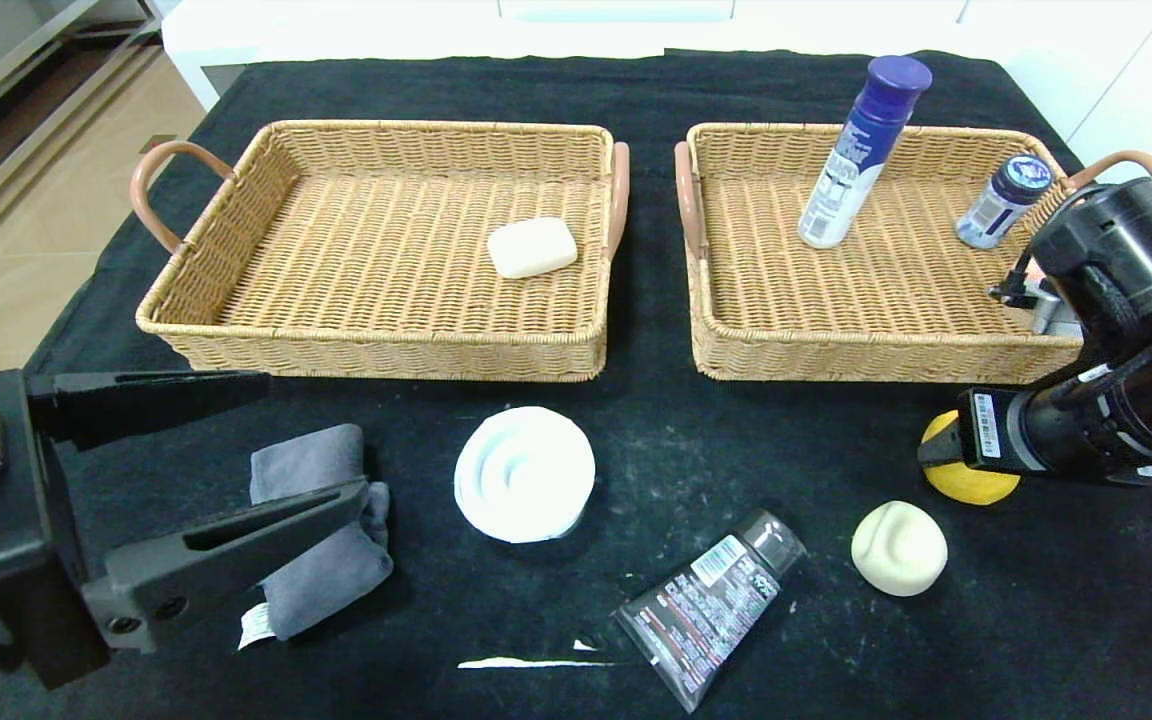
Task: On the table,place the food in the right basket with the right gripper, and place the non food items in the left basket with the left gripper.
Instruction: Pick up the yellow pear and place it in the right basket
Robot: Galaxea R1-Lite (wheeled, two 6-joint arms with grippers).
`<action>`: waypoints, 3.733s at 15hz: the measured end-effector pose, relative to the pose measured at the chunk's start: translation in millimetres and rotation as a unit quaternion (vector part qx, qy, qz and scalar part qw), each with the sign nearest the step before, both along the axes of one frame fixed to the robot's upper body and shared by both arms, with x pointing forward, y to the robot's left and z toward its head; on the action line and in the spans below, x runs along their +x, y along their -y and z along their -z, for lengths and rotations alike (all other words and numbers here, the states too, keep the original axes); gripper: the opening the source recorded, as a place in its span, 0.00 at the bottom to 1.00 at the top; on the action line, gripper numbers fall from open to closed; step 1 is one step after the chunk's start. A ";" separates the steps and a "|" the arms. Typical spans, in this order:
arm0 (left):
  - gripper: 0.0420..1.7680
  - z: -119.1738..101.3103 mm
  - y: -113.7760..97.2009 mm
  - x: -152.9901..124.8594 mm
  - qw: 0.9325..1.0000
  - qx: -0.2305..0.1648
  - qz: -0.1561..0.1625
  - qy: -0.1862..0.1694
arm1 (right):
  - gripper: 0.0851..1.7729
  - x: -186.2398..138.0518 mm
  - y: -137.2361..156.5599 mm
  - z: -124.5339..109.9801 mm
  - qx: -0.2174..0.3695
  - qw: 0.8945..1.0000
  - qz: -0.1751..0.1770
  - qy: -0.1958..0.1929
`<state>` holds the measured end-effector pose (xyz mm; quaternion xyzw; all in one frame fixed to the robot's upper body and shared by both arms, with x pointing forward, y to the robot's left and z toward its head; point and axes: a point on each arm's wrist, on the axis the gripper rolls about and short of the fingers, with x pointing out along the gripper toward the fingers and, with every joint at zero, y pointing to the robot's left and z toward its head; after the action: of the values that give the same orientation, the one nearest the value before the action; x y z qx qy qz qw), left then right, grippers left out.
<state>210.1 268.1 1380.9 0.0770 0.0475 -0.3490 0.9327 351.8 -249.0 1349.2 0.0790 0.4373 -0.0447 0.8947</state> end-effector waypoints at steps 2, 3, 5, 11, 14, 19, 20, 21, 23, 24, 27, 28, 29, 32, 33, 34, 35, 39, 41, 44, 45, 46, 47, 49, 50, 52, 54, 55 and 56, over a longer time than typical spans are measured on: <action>0.97 -0.1 -0.1 -0.2 1.000 0.000 0.000 0.000 | 0.62 -7.3 -0.5 -3.5 0.002 1.000 -0.006 0.004; 0.97 -0.1 -0.1 -0.3 1.000 0.000 0.000 0.000 | 0.62 -12.1 -0.3 -6.3 0.004 1.000 -0.009 0.008; 0.97 0.0 -0.1 -0.3 1.000 0.000 0.000 0.000 | 0.62 -21.1 0.3 -12.4 0.007 1.000 -0.015 0.018; 0.97 0.4 -0.2 -0.4 1.000 0.001 0.000 -0.001 | 0.62 -35.3 2.7 -31.9 0.016 0.998 -0.025 0.055; 0.97 0.6 0.0 -0.1 1.000 0.001 0.000 -0.002 | 0.62 -37.0 3.4 -44.5 0.020 0.996 -0.029 0.078; 0.97 1.0 0.0 0.0 1.000 0.001 0.000 -0.002 | 0.62 -28.4 7.3 -75.4 0.022 0.990 -0.029 0.134; 0.97 1.0 0.0 0.0 1.000 0.001 0.000 -0.002 | 0.62 -23.8 8.3 -79.4 0.019 0.989 -0.029 0.143; 0.97 0.9 0.0 0.0 1.000 0.001 0.000 -0.002 | 0.62 -18.1 9.9 -82.7 0.014 0.988 -0.028 0.151; 0.97 0.9 -0.1 -0.1 1.000 0.001 0.000 -0.001 | 0.62 -7.3 13.0 -88.1 0.008 0.986 -0.022 0.164; 0.97 0.8 0.0 -0.1 1.000 0.000 0.000 -0.001 | 0.62 -1.5 15.0 -90.7 0.004 0.985 -0.019 0.169; 0.97 0.8 -0.1 -0.1 1.000 0.000 0.000 -0.001 | 0.62 14.7 20.2 -96.7 0.000 0.983 -0.007 0.186; 0.97 0.7 0.0 -0.1 1.000 0.000 0.000 -0.001 | 0.62 20.8 22.4 -97.7 -0.004 0.981 -0.006 0.195; 0.97 0.7 0.0 -0.1 1.000 0.000 0.000 -0.001 | 0.62 27.5 24.8 -98.9 -0.009 0.978 -0.006 0.209; 0.97 0.5 -0.3 -0.6 1.000 0.000 0.000 0.000 | 0.62 46.0 32.0 -99.0 -0.016 0.970 0.004 0.242; 0.97 0.1 -0.4 -0.8 1.000 0.000 0.000 0.000 | 0.62 50.5 33.9 -97.4 -0.020 0.970 0.005 0.244; 0.97 0.1 -0.5 -1.0 1.000 -0.001 0.000 0.001 | 0.62 54.0 35.1 -94.6 -0.024 0.970 0.006 0.240; 0.97 -0.1 -0.5 -1.1 1.000 -0.001 0.000 0.001 | 0.62 57.3 36.7 -92.0 -0.027 0.971 0.008 0.237; 0.97 -0.5 -0.8 -1.5 1.000 -0.001 0.000 0.002 | 0.62 67.7 39.6 -85.8 -0.033 0.971 0.011 0.235; 0.97 -0.8 -1.0 -1.9 1.000 -0.002 0.000 0.003 | 0.62 70.5 40.8 -84.9 -0.033 0.971 0.014 0.238; 0.97 -0.9 -1.2 -2.4 1.000 -0.002 0.000 0.004 | 0.63 71.5 41.3 -82.9 -0.033 0.971 0.015 0.235; 0.97 -1.0 -1.2 -2.5 1.000 -0.002 0.000 0.004 | 0.68 71.7 41.2 -82.4 -0.033 0.972 0.015 0.234; 0.97 -0.9 -1.2 -2.5 1.000 -0.002 0.000 0.004 | 0.71 71.6 41.3 -82.3 -0.033 0.972 0.015 0.234; 0.97 -1.1 -1.4 -2.7 1.000 -0.002 0.000 0.004 | 0.74 71.4 41.2 -82.4 -0.033 0.972 0.015 0.234; 0.97 -1.0 -1.4 -2.9 1.000 -0.002 0.000 0.004 | 0.79 71.2 40.4 -81.7 -0.033 0.972 0.014 0.232; 0.97 -1.0 -1.4 -2.9 1.000 -0.002 0.000 0.004 | 0.81 71.3 40.4 -81.4 -0.032 0.972 0.014 0.231; 0.97 -1.1 -1.5 -3.0 1.000 -0.002 0.000 0.004 | 0.84 71.4 40.7 -80.9 -0.033 0.972 0.015 0.230; 0.97 -1.1 -1.4 -2.9 1.000 -0.002 0.000 0.004 | 0.87 71.3 40.8 -80.1 -0.034 0.973 0.015 0.228; 0.97 -1.0 -1.4 -2.9 1.000 -0.002 0.000 0.004 | 0.88 71.1 40.9 -79.4 -0.035 0.973 0.015 0.227; 0.97 -1.0 -1.4 -2.9 1.000 -0.002 0.000 0.004 | 0.89 70.9 40.9 -78.6 -0.035 0.974 0.015 0.225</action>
<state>207.2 269.5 1382.0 0.0763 0.0429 -0.3489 0.9331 422.8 -289.9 1427.8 0.0624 0.2215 -0.0543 0.9717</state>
